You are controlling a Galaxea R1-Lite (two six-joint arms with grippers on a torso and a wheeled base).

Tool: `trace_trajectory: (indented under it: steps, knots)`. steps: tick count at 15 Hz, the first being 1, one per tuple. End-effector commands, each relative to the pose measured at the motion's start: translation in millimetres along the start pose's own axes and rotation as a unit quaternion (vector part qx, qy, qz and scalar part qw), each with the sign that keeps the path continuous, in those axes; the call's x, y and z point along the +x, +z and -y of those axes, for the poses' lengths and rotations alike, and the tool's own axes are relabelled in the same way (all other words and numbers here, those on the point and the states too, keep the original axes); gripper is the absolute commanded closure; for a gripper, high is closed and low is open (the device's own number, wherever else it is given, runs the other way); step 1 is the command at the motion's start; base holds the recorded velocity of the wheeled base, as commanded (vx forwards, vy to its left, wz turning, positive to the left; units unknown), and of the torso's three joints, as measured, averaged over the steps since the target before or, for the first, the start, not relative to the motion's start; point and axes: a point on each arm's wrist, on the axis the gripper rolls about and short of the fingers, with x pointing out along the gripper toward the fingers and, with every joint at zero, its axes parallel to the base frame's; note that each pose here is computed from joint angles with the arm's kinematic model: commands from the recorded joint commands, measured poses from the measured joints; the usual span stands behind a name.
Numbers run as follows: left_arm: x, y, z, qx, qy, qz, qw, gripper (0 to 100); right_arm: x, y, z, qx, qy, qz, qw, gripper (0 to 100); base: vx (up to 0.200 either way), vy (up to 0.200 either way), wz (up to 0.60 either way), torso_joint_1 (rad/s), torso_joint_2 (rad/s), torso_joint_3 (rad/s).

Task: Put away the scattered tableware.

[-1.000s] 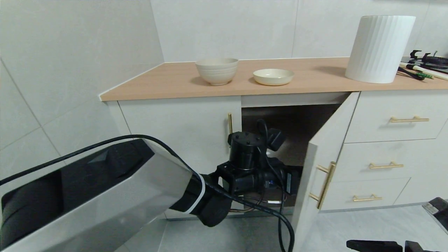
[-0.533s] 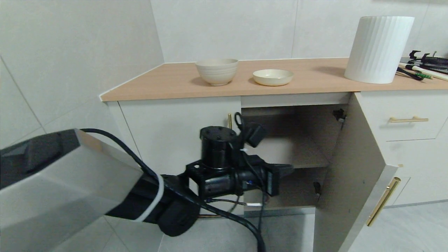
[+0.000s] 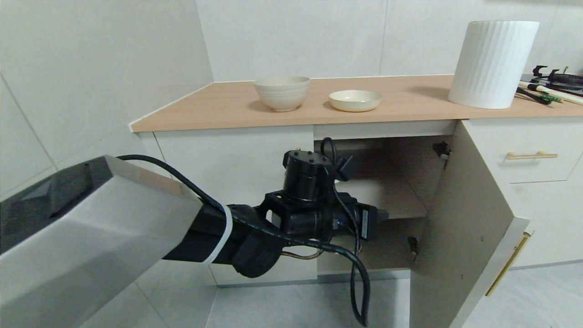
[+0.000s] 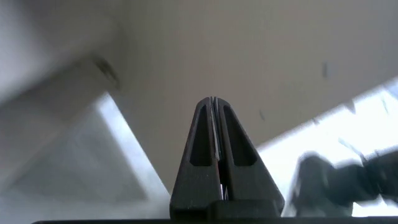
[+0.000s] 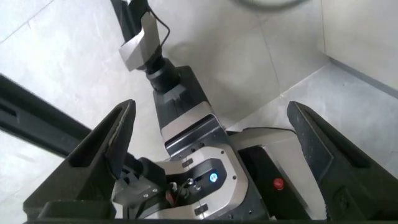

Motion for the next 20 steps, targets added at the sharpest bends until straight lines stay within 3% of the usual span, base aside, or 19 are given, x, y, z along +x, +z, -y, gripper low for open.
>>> trace_trajectory:
  steps: [1, 5, 11, 13, 15, 16, 17, 18, 19, 20]
  knots:
    - [28, -16.3, 22.1, 0.008, -0.035, -0.027, 0.999, 100, 2, 1, 1, 0.002, -0.002, -0.003, 1.0, 0, 0.0, 0.0, 0.0, 0.0, 0.0, 0.0]
    - [44, -17.4, 59.5, 0.016, -0.073, -0.054, 0.9958, 100, -5, 6, -6, -0.016, 0.008, 0.021, 1.0, 0, 0.0, 0.0, 0.0, 0.0, 0.0, 0.0]
    - [79, -28.7, 85.8, 0.034, -0.117, -0.053, 0.9911, 100, -9, 5, -9, -0.02, 0.011, 0.028, 0.999, 0, 0.0, 0.0, 0.0, 0.0, 0.0, 0.0]
    - [88, -35.4, 107.8, 0.043, -0.177, -0.069, 0.9809, 100, -11, 5, -10, -0.023, 0.012, 0.032, 0.999, 0, 0.0, 0.0, 0.0, 0.0, 0.0, 0.0]
    - [89, -34.6, 115.8, 0.048, -0.189, -0.065, 0.9786, 100, -11, 4, -10, -0.022, 0.012, 0.032, 0.999, 0, 0.0, 0.0, 0.0, 0.0, 0.0, 0.0]
    - [88, -34.6, 115.8, 0.048, -0.185, -0.065, 0.9794, 100, -11, 4, -10, -0.022, 0.012, 0.031, 0.999, 0, 0.0, 0.0, 0.0, 0.0, 0.0, 0.0]
    - [74, -29.1, 107.1, 0.041, -0.153, -0.059, 0.9856, 100, -11, 4, -10, -0.021, 0.011, 0.031, 0.999, 0, 0.0, 0.0, 0.0, 0.0, 0.0, 0.0]
    - [52, -19.6, 90.6, 0.032, -0.123, -0.056, 0.9903, 100, -9, 5, -8, -0.016, 0.009, 0.029, 0.999, 0, 0.0, 0.0, 0.0, 0.0, 0.0, 0.0]
    - [48, -18.3, 88.8, 0.031, -0.12, -0.055, 0.9907, 100, -9, 5, -8, -0.015, 0.009, 0.028, 0.999, 0, 0.0, 0.0, 0.0, 0.0, 0.0, 0.0]
    - [-1, -3.6, 62.5, 0.018, -0.077, -0.033, 0.9963, 100, 1, 10, 4, 0.008, -0.021, 0.017, 1.0, 0, 0.0, 0.0, 0.0, 0.0, 0.0, 0.0]
